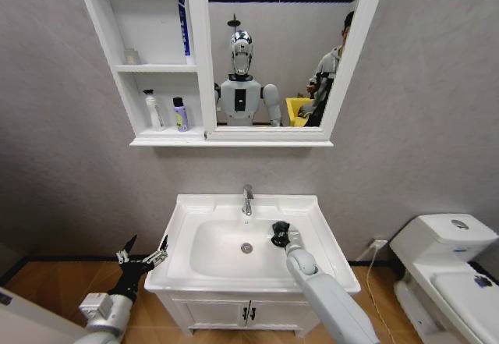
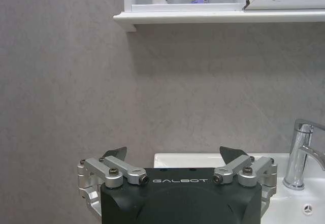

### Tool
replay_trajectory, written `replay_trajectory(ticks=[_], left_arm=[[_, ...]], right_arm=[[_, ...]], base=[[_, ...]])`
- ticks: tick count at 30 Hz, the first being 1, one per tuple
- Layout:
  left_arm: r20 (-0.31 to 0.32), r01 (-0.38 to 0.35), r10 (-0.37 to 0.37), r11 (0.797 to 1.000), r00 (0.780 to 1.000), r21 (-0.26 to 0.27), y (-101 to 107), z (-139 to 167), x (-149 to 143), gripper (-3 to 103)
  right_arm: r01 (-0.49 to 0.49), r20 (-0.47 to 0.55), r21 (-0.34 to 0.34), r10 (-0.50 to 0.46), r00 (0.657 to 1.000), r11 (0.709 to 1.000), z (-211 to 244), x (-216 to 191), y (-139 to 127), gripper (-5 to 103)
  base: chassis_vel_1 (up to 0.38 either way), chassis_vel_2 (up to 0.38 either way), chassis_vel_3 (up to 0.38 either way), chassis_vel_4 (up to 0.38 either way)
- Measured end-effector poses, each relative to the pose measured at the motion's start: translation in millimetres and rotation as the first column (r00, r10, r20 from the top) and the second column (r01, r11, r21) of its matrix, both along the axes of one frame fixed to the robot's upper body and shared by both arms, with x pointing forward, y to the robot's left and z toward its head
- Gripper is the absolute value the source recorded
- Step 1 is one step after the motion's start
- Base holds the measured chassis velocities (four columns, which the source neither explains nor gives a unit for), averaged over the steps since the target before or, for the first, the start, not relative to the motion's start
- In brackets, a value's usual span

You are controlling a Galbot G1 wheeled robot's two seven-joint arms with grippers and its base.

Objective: Move facial cleanser and shampoo from washbasin to cabinet, then wipe washbasin with towel.

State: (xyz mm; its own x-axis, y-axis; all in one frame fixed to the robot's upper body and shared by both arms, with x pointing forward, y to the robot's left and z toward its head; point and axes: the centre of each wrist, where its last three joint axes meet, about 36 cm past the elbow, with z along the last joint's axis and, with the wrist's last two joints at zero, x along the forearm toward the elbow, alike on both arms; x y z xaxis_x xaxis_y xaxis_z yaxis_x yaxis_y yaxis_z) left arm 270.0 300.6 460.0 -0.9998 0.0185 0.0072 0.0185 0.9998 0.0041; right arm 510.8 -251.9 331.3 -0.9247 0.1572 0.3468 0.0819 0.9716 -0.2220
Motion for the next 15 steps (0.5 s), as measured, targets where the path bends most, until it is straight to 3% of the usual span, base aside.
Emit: replay_trajectory(ticks=[2,8,15], left_arm=[[0.000,0.000,0.000,1.000,1.000,0.000,0.0,0.0,0.0,100],[0.000,0.000,0.000,1.000,1.000,0.000,0.0,0.0,0.0,100],[0.000,0.000,0.000,1.000,1.000,0.000,0.0,0.0,0.0,100]], right_arm=[[0.004,0.009,-0.009,-0.004,1.000,1.000,0.7,-0.5,-3.2,4],[0.029,0.116,-0.117,-0.015,0.993,0.993,6.5,-7.3,-30.5,4],[0.009,0.168,-0.078,0.004,0.986,0.997,18.8,0.3,-56.5,4]], base=[[0.000,0.000,0.000,0.000],[-0.026,-0.018,-0.002,-0.016],[0.000,0.000,0.000,0.000]])
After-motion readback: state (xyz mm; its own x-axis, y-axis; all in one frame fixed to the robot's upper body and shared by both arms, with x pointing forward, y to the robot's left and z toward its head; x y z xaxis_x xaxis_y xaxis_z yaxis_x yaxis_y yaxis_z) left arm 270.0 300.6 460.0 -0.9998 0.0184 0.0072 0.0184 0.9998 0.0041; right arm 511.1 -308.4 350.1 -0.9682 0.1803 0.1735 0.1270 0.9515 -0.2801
